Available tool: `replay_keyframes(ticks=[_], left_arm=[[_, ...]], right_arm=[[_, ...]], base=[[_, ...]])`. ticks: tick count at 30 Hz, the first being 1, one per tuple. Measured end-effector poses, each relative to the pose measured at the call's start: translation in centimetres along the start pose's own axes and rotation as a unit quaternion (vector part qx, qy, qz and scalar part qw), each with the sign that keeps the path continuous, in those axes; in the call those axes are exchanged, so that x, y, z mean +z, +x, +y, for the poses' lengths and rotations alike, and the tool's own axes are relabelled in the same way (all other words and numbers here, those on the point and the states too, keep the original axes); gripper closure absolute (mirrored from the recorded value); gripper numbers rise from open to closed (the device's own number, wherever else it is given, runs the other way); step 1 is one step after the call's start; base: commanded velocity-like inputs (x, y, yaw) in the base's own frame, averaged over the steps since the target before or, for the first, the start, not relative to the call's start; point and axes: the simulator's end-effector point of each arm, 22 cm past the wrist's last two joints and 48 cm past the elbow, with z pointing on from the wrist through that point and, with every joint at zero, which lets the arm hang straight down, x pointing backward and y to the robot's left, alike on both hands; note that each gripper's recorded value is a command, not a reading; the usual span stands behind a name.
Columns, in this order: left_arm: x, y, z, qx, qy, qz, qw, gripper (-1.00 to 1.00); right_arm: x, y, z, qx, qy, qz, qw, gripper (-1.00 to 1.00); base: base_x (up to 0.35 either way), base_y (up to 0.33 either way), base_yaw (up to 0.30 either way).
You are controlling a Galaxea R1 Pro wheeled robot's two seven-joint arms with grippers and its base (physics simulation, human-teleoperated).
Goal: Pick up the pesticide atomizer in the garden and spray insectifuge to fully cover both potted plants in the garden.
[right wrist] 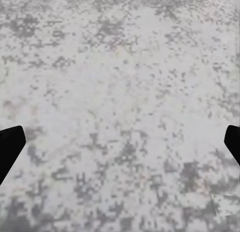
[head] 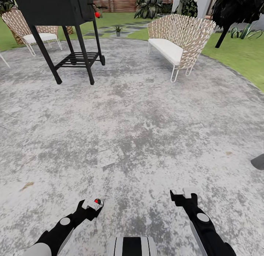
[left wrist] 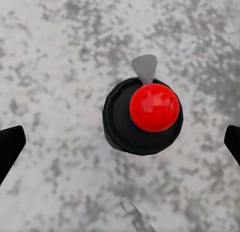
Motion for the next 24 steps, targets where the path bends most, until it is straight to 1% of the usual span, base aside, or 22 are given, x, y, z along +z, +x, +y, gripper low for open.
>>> replay_keyframes(ticks=[5, 8, 12, 21, 24], left_arm=[[0.02, -0.01, -0.06, 0.000, 0.000, 0.000, 1.0000, -1.00], [0.02, -0.04, -0.01, -0.001, -0.001, 0.000, 1.0000, -1.00], [0.02, -0.07, 0.03, -0.002, -0.002, -0.001, 1.0000, -1.00], [0.00, -0.10, 0.14, -0.003, -0.003, -0.002, 1.0000, -1.00], [0.01, -0.11, 0.11, -0.003, -0.003, -0.002, 1.0000, -1.00]], right_arm=[[0.00, 0.00, 0.00, 0.000, 0.000, 0.000, 1.0000, -1.00], [0.00, -0.01, 0.04, 0.000, 0.000, 0.000, 1.0000, -1.00], [0.00, -0.01, 0.04, 0.000, 0.000, 0.000, 1.0000, -1.00], [0.00, 0.00, 0.03, 0.000, 0.000, 0.000, 1.0000, -1.00], [0.00, -0.01, 0.07, 0.000, -0.001, 0.000, 1.0000, -1.00]], base=[[0.000, -0.185, 0.010], [0.000, -0.144, 0.181], [0.000, -0.039, 0.115], [0.000, -0.005, 0.022], [0.000, 0.000, 0.143]])
